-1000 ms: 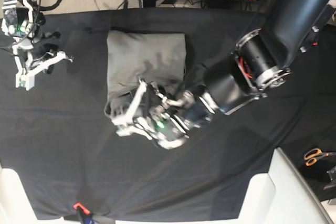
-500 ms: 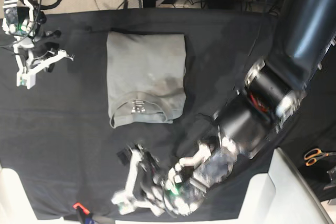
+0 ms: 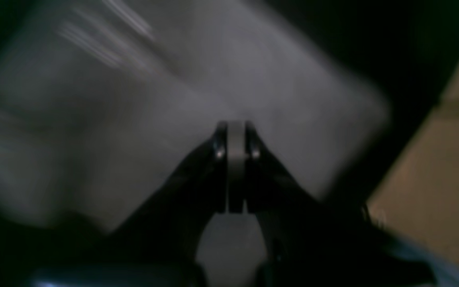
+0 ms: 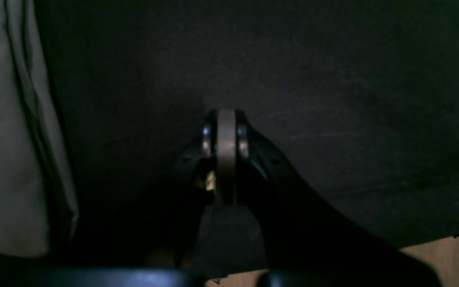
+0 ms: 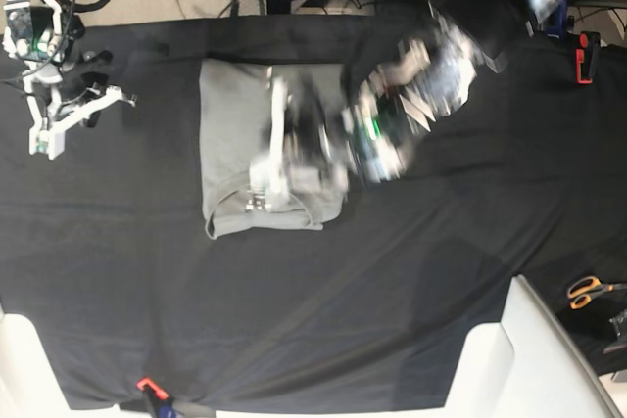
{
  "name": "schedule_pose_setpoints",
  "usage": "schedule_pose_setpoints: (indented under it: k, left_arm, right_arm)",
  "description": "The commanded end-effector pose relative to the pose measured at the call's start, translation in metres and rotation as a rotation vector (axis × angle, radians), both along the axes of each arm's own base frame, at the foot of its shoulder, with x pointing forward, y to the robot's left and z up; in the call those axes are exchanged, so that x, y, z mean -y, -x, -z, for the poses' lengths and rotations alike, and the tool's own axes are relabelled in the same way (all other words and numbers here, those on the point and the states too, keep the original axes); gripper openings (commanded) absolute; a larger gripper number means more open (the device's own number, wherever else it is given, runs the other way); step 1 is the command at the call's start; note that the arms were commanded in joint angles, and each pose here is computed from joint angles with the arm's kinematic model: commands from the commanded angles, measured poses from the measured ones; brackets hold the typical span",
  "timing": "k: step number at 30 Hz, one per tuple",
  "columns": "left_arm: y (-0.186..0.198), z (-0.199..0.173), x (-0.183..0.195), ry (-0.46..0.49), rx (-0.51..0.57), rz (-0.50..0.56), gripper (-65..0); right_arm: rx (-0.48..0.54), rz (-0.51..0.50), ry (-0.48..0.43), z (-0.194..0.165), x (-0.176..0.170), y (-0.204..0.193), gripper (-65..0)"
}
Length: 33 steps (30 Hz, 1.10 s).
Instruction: Fold the T-shirt properly
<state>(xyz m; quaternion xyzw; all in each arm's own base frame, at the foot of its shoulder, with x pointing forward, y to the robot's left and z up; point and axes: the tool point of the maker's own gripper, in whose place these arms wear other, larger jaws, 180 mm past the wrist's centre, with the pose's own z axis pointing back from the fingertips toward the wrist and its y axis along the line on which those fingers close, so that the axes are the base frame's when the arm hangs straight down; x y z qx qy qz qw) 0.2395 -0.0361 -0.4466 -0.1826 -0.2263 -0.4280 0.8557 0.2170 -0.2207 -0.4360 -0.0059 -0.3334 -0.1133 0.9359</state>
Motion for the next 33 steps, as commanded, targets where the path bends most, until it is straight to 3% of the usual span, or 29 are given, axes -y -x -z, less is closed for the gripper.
schedule_pose_setpoints:
  k: [1,7,11,14,17,21,26,30,33]
  left_arm:
    - [-0.011,-0.010,0.004,0.026,0.036,-0.012,-65.0]
    - [0.020,0.025,-0.015,-0.041,-0.053,-0.026,-65.0]
    - [0.018,0.027,-0.021,-0.025,-0.036,-0.039,-65.0]
    - [0.001,-0.001,-0.017,0.021,0.038,-0.041,-65.0]
    - [-0.032,-0.041,-0.027,0.074,0.146,-0.113,-65.0]
    - [-0.052,-0.065,-0.074,0.021,0.196,-0.221,-65.0]
    - [0.006,-0.055,-0.117,-0.054,0.149,-0.231,-65.0]
    - [0.078,-0.034,-0.129,-0.094,0.023,-0.188,-65.0]
    - [0.123,-0.022,-0.131,-0.058,-0.045,-0.205,-65.0]
  right_arm:
    - [0.039,-0.002,0.019,-0.010,0.006,-0.009,-64.8]
    - [0.035,-0.002,0.019,-0.009,0.006,-0.007,-64.8]
    - [0.034,-0.008,0.017,-0.009,0.003,-0.006,-64.8]
    - [0.036,-0.013,0.013,-0.009,0.001,-0.007,-64.8]
    - [0.057,-0.051,-0.003,-0.016,-0.015,-0.011,-64.8]
    - [0.060,-0.149,-0.042,-0.017,-0.053,-0.011,-64.8]
    - [0.034,-0.165,-0.048,-0.011,-0.059,-0.001,-64.8]
    - [-0.056,-0.140,-0.004,-0.016,-0.030,0.035,-64.8]
    - [-0.129,-0.084,0.014,-0.025,-0.007,0.065,-64.8]
